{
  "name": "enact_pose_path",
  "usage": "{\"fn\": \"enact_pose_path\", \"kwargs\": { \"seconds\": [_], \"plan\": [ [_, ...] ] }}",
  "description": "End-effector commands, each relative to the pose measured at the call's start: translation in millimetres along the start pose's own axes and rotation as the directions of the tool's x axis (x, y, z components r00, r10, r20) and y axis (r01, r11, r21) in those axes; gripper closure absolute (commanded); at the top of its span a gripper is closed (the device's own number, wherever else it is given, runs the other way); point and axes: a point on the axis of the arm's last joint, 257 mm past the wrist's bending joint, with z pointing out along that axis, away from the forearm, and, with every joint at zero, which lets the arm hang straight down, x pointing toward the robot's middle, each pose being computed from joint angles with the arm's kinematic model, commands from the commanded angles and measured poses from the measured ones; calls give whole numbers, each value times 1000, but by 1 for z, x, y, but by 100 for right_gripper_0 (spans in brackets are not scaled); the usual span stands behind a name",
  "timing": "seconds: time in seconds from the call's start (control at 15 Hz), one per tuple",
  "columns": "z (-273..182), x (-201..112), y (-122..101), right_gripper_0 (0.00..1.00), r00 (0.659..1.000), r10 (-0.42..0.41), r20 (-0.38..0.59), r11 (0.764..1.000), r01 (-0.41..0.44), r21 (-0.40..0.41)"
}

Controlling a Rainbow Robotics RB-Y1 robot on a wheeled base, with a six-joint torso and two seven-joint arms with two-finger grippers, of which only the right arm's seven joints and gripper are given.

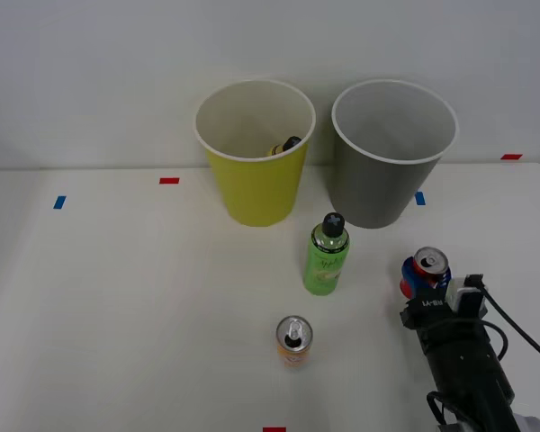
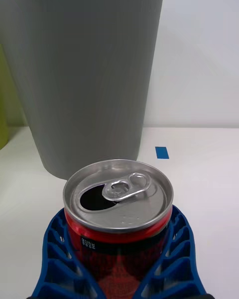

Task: Put cans in the gray bin, plastic bottles in the light green bin

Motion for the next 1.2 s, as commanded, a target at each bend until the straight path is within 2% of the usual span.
{"fn": "enact_pose_path", "kwargs": {
  "seconds": [0.07,0.27,0.47,0.73,0.87,1.07,1.2],
  "plan": [
    [-4,-2,1,100,1000,22,14,1000,-22,0],
    [-20,-11,2,100,996,73,60,997,-73,-11],
    [-33,-42,2,100,991,85,102,996,-81,-47],
    [-30,-93,8,100,986,146,79,986,-138,-94],
    [-23,-120,13,100,973,216,86,972,-205,-117],
    [-7,-162,23,100,932,326,161,940,-301,-164],
    [4,-195,34,100,887,415,203,902,-372,-218]
  ]
}}
